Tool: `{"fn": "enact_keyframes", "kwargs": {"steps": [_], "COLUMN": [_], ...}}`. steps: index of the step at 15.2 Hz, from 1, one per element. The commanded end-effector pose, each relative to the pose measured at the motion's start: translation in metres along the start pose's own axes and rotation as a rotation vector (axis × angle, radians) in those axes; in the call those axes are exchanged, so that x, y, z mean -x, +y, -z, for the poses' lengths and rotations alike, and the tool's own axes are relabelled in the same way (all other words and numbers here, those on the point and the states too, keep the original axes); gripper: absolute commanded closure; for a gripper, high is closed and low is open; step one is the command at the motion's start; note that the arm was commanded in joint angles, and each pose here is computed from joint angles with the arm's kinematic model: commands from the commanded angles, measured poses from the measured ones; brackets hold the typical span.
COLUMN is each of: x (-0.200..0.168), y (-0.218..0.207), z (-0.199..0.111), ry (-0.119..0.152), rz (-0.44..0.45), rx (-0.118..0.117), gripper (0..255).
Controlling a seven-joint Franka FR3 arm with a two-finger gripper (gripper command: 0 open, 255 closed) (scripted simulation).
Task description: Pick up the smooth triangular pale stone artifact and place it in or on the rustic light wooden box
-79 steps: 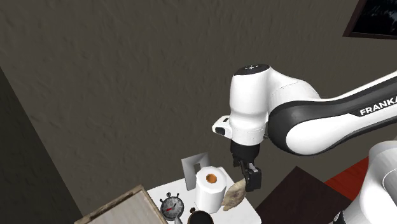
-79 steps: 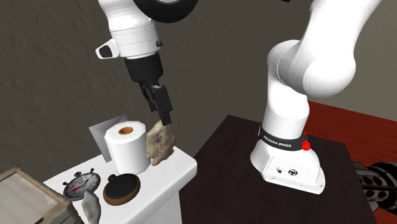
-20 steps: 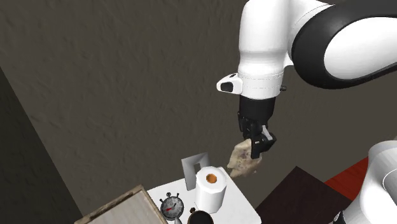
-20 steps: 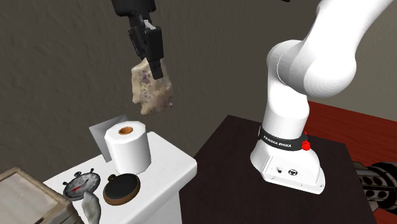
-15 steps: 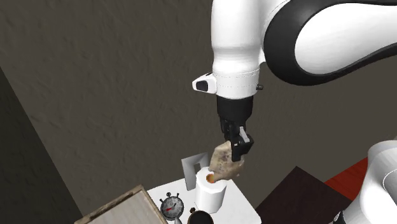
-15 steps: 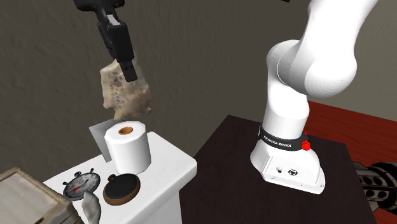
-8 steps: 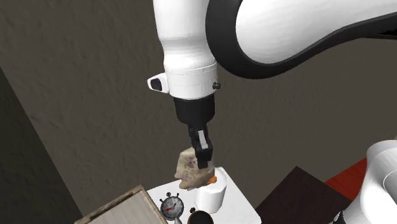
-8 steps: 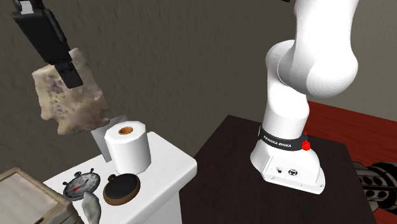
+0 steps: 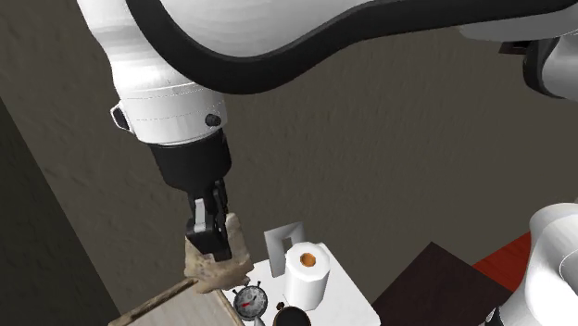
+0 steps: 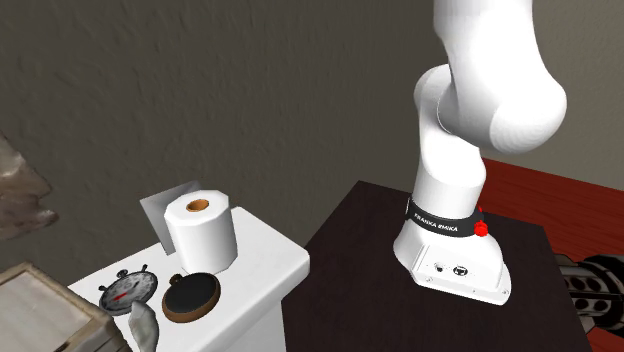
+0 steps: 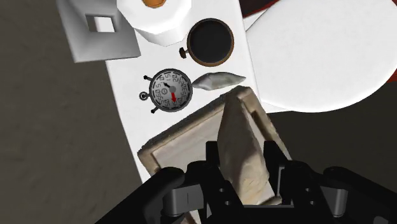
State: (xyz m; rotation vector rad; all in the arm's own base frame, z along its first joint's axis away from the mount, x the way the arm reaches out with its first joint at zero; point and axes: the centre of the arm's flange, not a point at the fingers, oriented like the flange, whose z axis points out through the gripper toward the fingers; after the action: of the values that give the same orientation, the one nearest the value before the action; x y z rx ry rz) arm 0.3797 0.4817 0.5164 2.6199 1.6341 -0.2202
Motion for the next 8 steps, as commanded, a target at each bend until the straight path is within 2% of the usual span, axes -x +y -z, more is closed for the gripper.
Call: {"fn": "enact_keyframes", "kwargs": {"steps": [1, 5, 8], "x": [-0.023, -0.069, -0.071], "y": [-0.002, -0.009, -0.009], "z": [0.006, 0.017, 0.002], "ry": [0.0, 0.0, 0.0], "rz": [-0.002, -0.002, -0.002], "rx": [0.0, 0.0, 0.0], "gripper": [255, 255, 255]}}
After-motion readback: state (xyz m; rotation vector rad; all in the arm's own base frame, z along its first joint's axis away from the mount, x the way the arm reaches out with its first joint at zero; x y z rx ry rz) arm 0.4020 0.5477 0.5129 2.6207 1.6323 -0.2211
